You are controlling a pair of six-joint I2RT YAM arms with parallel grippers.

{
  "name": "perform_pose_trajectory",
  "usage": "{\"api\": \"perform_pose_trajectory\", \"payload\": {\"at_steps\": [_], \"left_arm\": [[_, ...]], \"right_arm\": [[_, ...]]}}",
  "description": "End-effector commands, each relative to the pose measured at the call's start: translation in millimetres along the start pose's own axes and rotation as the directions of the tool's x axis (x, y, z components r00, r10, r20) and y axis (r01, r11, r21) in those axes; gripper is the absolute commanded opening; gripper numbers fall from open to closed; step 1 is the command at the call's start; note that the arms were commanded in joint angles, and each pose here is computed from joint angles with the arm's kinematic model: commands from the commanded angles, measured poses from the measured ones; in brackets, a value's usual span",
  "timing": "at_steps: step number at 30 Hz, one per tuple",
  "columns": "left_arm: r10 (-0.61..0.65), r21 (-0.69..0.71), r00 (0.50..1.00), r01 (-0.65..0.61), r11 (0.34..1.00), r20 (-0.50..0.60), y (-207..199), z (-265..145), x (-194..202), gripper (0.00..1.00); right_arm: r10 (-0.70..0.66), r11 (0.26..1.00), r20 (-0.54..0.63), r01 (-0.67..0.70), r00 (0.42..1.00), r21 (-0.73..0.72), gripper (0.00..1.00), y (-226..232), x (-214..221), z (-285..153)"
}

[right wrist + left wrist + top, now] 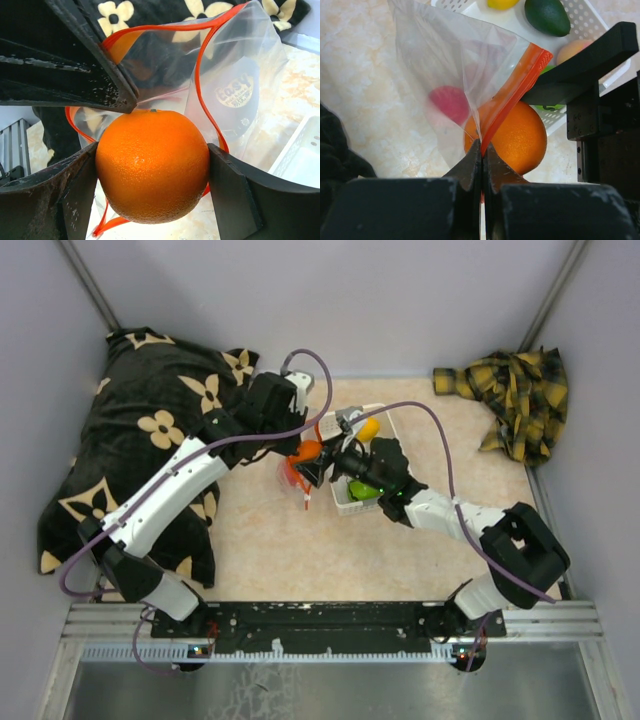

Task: Place the food in the zip-top bag and seal the zipper
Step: Place the fake fruit in the zipper food storage bag.

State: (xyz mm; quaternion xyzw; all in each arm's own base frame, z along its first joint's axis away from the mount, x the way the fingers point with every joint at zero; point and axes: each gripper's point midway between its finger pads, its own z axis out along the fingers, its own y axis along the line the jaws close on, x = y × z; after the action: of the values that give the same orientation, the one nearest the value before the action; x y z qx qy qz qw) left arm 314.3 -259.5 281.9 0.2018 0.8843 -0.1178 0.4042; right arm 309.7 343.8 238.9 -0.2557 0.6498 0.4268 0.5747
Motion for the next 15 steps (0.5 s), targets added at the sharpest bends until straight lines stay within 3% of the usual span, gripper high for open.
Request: {"api": "perform_pose_trajectory", "payload": {"at_steps": [1, 4, 10, 15], "left_arm": [[0.007, 0.051, 1.0, -0.007, 0.999, 0.002, -11.4, -0.7, 0.6, 0.0], [-0.004, 0.009, 1.0, 0.004, 1.0, 0.009, -3.8, -1.3, 1.5, 0.0], [-0.035, -0.066, 0.999, 0.037, 0.997, 0.032, 9.9, -0.4, 3.6, 0.0], [-0.071, -0.04, 0.995, 0.074, 0.996, 0.066, 6.2, -2.8, 1.9, 0.0]], "right_arm": [[0.009, 1.0, 0.102, -0.011, 0.995, 0.023, 0.7, -2.1, -38.0, 8.6], [0.094, 0.992, 0.134, -0.105, 0.987, 0.076, 0.7, -10.0, -41.2, 4.4], [0.299, 0.95, 0.189, -0.31, 0.935, 0.027, 0.69, -3.1, -46.7, -3.6], [0.401, 0.912, 0.195, -0.411, 0.895, 0.011, 0.69, 0.4, -48.2, -3.6]]}}
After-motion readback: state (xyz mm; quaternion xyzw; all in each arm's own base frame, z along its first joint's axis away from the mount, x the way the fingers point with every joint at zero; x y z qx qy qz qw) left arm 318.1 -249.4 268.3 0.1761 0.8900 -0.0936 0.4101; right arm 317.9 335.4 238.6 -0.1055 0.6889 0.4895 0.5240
